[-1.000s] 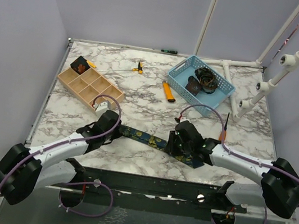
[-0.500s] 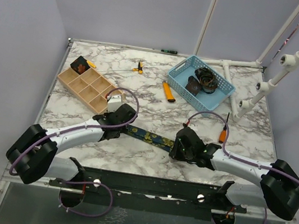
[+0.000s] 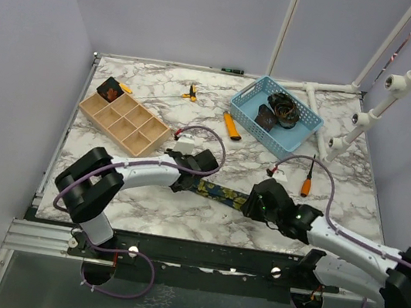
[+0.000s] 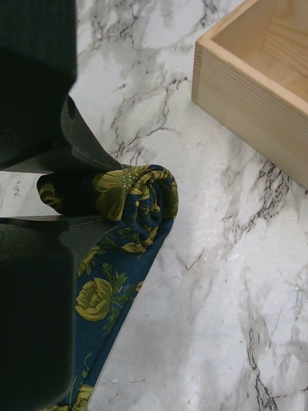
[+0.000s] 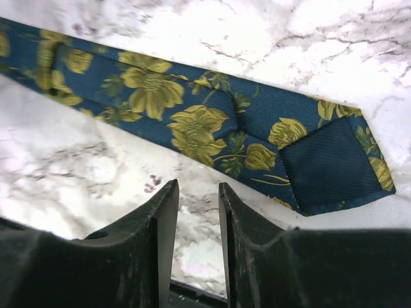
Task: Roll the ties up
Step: Roll the tie at the center of the board.
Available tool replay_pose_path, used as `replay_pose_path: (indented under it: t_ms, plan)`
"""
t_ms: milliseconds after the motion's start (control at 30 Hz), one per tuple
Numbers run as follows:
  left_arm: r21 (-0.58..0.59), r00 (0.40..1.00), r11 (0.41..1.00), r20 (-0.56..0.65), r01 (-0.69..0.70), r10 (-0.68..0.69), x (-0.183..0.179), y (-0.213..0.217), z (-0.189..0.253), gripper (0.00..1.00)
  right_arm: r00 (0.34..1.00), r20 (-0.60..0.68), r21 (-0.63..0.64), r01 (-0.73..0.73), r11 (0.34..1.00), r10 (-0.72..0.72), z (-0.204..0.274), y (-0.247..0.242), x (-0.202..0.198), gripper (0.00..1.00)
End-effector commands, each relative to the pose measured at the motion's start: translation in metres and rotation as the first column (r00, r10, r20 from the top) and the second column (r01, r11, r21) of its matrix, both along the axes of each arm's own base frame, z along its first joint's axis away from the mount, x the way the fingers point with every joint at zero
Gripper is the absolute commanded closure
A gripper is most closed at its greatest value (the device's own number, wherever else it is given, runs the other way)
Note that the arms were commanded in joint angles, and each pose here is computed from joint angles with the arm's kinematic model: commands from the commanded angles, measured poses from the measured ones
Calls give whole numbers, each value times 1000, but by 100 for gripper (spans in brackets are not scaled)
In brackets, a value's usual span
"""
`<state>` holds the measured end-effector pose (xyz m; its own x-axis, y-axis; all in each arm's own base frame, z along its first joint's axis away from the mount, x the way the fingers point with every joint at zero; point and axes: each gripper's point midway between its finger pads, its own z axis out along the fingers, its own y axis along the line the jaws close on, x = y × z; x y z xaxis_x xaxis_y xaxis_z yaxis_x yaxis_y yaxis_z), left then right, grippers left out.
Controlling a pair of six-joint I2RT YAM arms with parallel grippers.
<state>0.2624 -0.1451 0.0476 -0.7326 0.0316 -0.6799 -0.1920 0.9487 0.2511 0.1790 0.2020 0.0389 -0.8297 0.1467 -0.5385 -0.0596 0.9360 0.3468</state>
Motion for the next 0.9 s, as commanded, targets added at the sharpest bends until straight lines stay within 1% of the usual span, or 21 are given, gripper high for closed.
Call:
replay_pose_path:
  t_ms: [0, 233, 333, 467, 633, 667, 700, 800, 867]
  plan:
    - [221, 999, 975, -22, -29, 35, -9, 19, 3, 100, 999, 32, 61, -8, 998, 6, 18, -10, -12, 63]
    - [321, 999, 947, -6, -30, 34, -6, 2, 5, 100, 990, 67, 207, -135, 969, 124, 43, -4, -39, 62]
    - [369, 1000, 929, 0, -5, 6, -7, -10, 6, 100, 984, 86, 259, -174, 950, 157, 53, -2, -48, 62]
    - [418, 999, 908, -13, 36, -34, -10, -31, -1, 100, 977, 103, 293, -209, 933, 186, 62, -1, -55, 62]
    - [425, 996, 901, -61, 88, -69, -17, -50, -21, 100, 973, 122, 335, -225, 915, 195, 73, -2, -62, 63]
    - [419, 994, 903, -73, 99, -75, -18, -53, -26, 99, 973, 125, 340, -224, 913, 192, 74, -3, -63, 62]
    - [410, 993, 905, -87, 112, -83, -20, -56, -30, 95, 973, 129, 346, -224, 911, 191, 76, -3, -63, 62]
    - [368, 988, 918, -111, 145, -112, -24, -70, -39, 77, 972, 137, 357, -229, 906, 191, 79, -3, -64, 62]
    - [328, 983, 930, -128, 166, -130, -27, -78, -41, 70, 970, 141, 359, -236, 903, 197, 81, -2, -65, 62]
